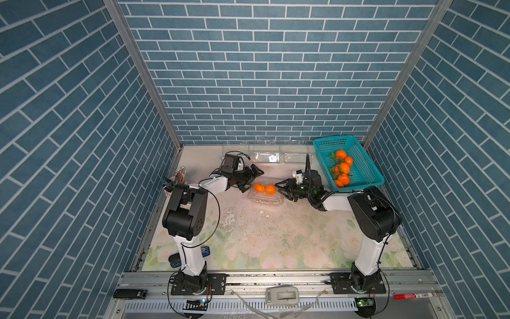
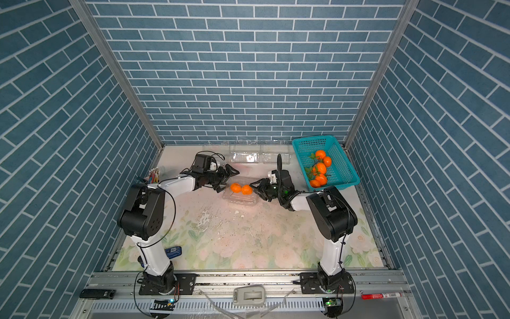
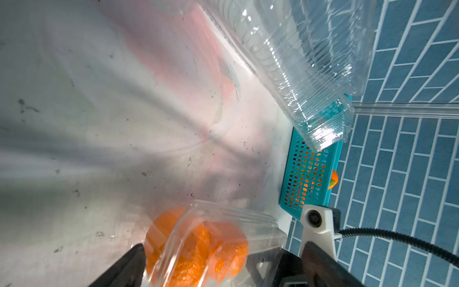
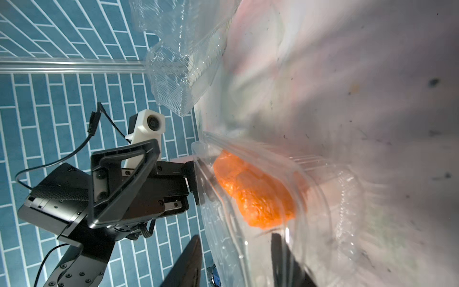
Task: Take oranges out of containers
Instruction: Open the packing box at the center of the board.
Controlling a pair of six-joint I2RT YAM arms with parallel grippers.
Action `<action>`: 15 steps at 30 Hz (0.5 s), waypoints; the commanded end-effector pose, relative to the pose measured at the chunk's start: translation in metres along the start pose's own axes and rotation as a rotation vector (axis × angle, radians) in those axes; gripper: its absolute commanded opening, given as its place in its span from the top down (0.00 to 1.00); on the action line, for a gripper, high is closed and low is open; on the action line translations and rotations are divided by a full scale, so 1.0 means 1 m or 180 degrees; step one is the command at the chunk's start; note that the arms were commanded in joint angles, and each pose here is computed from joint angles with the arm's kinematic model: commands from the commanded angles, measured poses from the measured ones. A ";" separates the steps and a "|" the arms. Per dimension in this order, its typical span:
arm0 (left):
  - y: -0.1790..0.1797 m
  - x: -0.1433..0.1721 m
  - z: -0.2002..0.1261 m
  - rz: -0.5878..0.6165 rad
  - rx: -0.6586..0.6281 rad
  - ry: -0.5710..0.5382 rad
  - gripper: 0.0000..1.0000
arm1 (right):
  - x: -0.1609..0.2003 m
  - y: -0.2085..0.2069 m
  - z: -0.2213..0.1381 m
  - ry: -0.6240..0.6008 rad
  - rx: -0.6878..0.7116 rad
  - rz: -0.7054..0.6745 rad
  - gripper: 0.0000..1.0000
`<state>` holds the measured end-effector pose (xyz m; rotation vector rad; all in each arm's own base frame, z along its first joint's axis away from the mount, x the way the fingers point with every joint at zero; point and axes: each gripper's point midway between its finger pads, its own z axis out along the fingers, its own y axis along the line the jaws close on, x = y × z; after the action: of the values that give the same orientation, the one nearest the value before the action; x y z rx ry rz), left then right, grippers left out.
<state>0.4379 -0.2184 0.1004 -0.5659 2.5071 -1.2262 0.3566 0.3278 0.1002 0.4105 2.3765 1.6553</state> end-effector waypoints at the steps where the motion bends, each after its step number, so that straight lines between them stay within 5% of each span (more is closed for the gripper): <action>1: -0.004 -0.013 -0.013 -0.0012 0.0053 -0.0044 0.01 | -0.008 0.014 0.003 -0.0204 -0.0208 0.0151 0.57; 9: -0.007 -0.026 -0.059 -0.0049 -0.0016 -0.0378 0.01 | -0.012 0.015 0.005 -0.0535 -0.0255 0.0459 0.63; 15: -0.009 0.019 -0.075 0.0020 0.0308 -0.0463 0.01 | -0.015 0.013 0.010 -0.0688 -0.0272 0.0651 0.67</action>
<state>0.4068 -0.1741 0.1607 -0.5989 2.3243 -1.2255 0.3660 0.3368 0.1077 0.6854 2.2304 1.6754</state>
